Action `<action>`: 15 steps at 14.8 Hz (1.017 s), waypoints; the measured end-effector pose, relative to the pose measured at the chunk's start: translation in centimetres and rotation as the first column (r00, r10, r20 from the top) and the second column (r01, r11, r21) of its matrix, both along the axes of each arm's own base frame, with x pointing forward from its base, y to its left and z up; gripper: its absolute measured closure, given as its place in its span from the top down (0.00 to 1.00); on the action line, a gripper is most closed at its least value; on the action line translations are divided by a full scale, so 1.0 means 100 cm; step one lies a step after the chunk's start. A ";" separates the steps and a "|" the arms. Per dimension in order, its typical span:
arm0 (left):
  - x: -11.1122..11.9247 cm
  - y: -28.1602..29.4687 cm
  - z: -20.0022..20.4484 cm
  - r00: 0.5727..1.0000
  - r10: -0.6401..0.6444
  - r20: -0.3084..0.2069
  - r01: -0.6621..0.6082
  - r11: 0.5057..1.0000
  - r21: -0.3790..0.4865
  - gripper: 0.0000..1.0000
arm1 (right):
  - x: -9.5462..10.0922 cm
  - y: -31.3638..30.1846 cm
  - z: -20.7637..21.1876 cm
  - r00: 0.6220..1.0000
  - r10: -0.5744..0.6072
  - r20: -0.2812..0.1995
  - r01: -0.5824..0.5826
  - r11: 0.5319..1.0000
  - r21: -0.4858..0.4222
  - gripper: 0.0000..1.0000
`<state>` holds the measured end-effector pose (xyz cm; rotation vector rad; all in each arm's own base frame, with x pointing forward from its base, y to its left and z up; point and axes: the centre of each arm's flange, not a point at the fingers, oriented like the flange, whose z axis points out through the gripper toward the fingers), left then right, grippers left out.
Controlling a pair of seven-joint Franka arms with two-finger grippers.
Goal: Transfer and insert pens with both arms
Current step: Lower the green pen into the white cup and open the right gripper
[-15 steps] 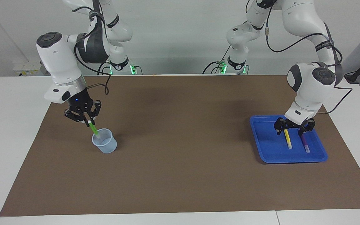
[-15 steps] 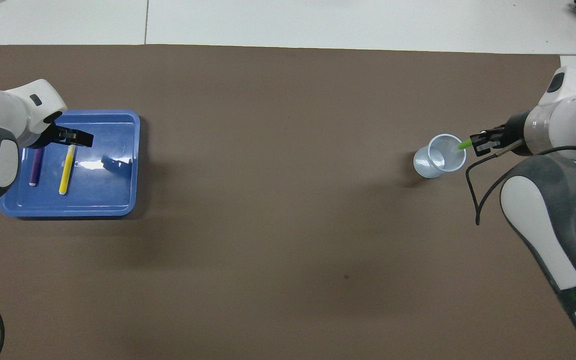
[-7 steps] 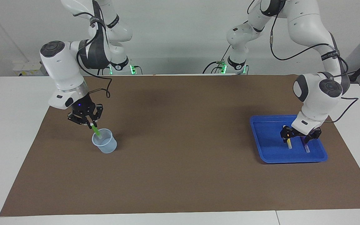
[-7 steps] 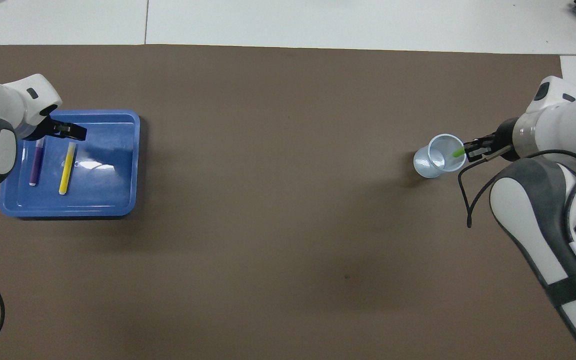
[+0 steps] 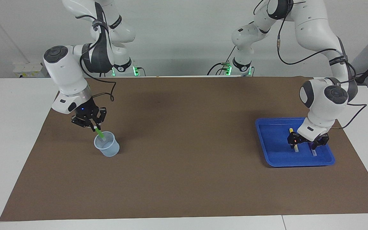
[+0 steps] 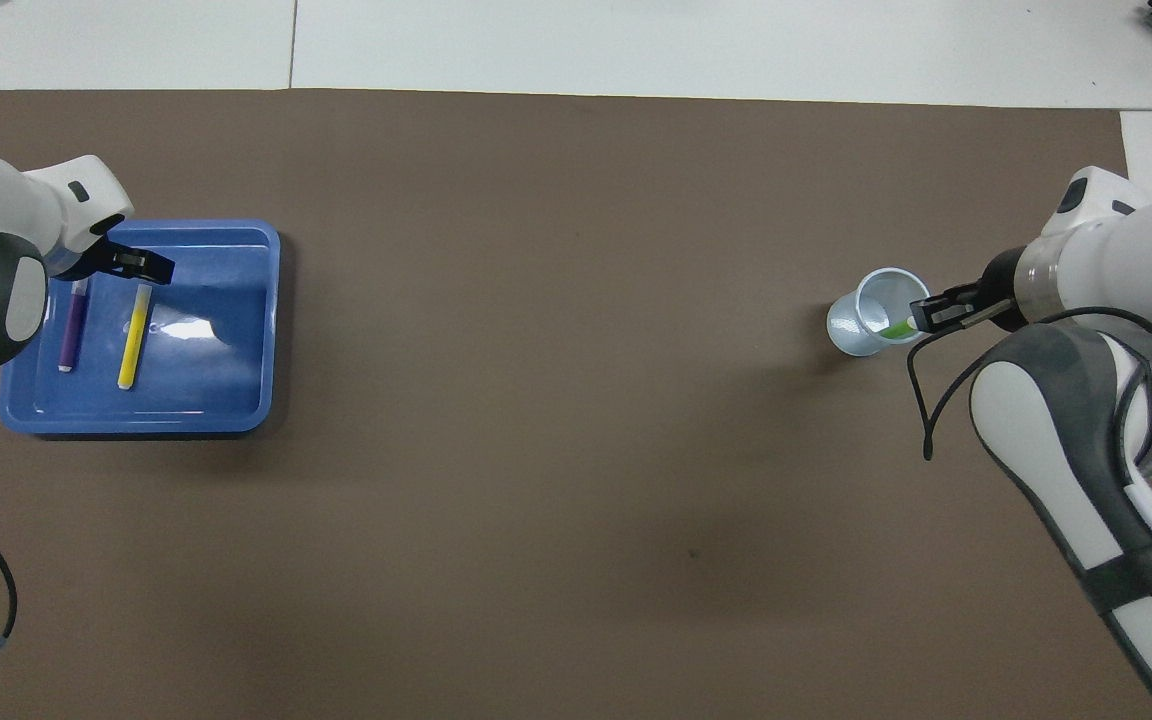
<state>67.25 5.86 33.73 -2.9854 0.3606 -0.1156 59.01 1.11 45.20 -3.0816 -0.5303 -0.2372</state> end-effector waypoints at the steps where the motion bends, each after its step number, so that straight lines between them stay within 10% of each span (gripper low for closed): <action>1: -0.001 0.004 -0.004 1.000 0.005 -0.010 -0.005 1.000 -0.001 0.96 | 0.000 0.001 0.000 1.000 0.002 0.000 -0.002 1.000 0.000 0.67; 5: -0.010 0.023 -0.012 0.995 0.040 -0.086 -0.040 0.999 0.003 0.94 | 0.000 0.002 0.004 1.000 0.003 0.008 -0.003 1.000 0.000 1.00; 15: -0.018 0.021 -0.027 0.990 0.039 -0.134 -0.039 0.999 -0.002 0.82 | -0.040 0.018 0.066 0.998 0.036 -0.055 -0.036 0.999 -0.006 1.00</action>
